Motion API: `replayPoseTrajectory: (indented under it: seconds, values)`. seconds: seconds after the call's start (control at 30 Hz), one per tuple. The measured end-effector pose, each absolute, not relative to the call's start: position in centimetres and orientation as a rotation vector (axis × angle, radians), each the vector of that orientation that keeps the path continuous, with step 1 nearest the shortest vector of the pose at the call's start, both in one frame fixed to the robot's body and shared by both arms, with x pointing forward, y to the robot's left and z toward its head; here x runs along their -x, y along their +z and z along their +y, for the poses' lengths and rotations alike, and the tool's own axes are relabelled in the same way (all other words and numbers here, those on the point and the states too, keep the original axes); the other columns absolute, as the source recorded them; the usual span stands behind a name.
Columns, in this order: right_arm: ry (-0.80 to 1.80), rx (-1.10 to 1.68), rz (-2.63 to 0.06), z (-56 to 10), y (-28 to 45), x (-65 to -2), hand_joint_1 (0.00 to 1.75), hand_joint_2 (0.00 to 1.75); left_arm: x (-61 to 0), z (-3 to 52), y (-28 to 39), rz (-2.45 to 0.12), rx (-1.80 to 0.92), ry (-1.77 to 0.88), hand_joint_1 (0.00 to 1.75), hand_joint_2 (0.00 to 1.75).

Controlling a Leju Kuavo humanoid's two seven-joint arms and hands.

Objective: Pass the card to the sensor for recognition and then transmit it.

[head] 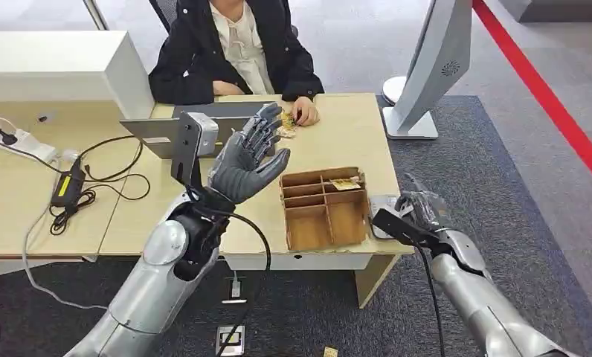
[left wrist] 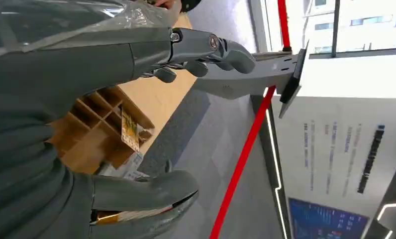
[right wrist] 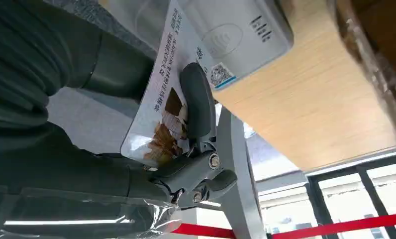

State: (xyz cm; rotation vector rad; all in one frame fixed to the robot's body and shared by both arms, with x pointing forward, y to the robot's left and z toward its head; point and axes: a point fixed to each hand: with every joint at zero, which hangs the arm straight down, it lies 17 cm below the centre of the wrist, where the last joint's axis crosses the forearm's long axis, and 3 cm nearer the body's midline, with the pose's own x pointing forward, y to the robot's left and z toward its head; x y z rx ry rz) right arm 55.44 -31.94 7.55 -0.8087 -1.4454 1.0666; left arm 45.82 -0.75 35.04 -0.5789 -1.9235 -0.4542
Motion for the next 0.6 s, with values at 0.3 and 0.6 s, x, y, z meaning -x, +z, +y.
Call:
replayPoseTrajectory:
  seconds: [0.3,0.6]
  values:
    - [1.130,0.754,-1.433,-28.4,5.5,-54.6,1.75,1.75,-45.7,-0.9,35.3,-1.929,0.582,-0.464,0.00,1.75]
    - [1.137,0.721,-1.409,-27.2,4.2,-53.9,1.75,1.75,-45.6,-1.0,35.3,-1.932,0.588,-0.472,0.00,1.75]
